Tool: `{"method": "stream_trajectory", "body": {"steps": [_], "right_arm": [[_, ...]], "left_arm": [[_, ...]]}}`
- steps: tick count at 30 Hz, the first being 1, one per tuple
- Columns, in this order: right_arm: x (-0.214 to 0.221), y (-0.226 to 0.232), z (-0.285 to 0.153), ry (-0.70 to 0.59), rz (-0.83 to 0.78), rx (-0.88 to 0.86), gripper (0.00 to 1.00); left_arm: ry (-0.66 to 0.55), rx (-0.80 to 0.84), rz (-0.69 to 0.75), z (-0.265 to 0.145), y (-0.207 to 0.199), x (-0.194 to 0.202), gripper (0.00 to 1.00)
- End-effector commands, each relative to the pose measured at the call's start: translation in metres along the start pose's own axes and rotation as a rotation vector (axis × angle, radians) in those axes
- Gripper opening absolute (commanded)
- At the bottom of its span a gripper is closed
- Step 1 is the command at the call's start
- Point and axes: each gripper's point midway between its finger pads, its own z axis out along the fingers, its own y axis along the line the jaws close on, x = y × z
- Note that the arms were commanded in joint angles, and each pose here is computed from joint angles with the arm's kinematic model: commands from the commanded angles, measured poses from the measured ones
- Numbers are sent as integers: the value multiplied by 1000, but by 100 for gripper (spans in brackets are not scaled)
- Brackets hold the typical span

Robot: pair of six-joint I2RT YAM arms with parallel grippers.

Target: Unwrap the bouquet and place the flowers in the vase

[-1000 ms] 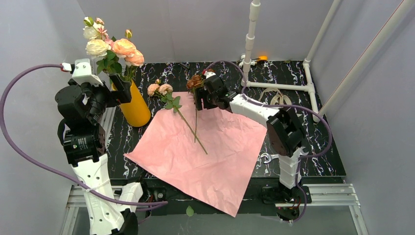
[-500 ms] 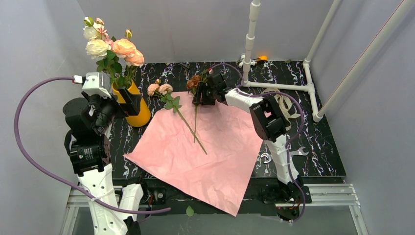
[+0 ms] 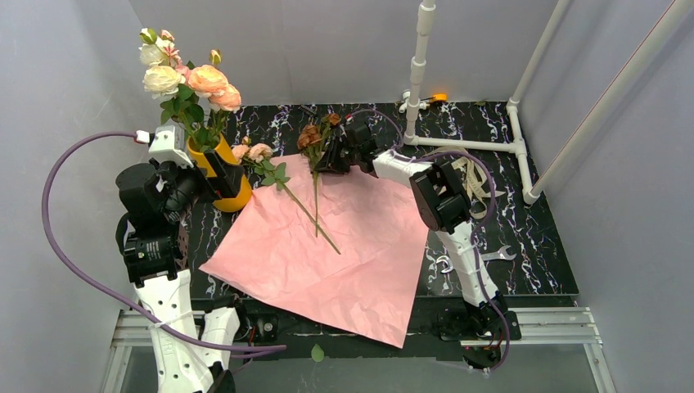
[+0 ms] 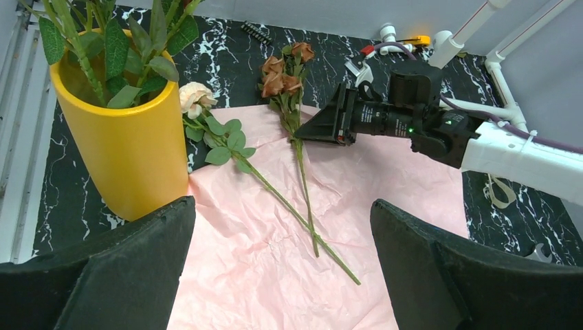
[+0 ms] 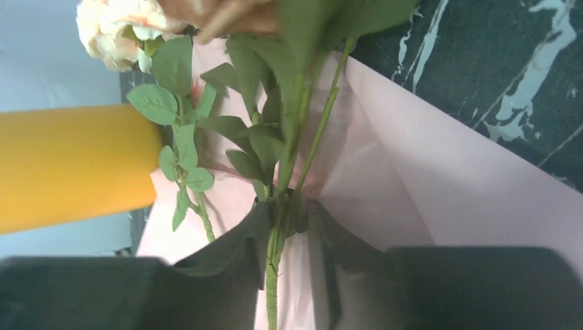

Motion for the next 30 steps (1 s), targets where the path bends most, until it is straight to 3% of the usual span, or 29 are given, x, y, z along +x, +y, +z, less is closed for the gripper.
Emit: {"method": "stream_trajectory", "body": {"steps": [1, 2, 6, 11, 22, 23, 30], "right_arm": [[-15, 16, -8, -46, -2, -64, 25], [-16, 14, -11, -48, -7, -45, 19], [-12, 3, -24, -26, -58, 35, 15], [2, -8, -60, 40, -161, 83, 1], [-10, 56, -122, -2, -312, -106, 1], [-10, 57, -123, -5, -312, -106, 5], [-3, 15, -121, 47, -336, 90, 17]], "left_arm": [[7, 30, -13, 0, -5, 2, 98], [8, 31, -14, 0, -5, 2, 98], [-1, 31, -11, -1, -6, -1, 98], [-6, 33, 1, -5, -8, -1, 98], [28, 186, -23, -10, -35, 9, 98], [33, 205, -23, -11, -38, 11, 98], [48, 229, -22, -16, -43, 16, 98]]}}
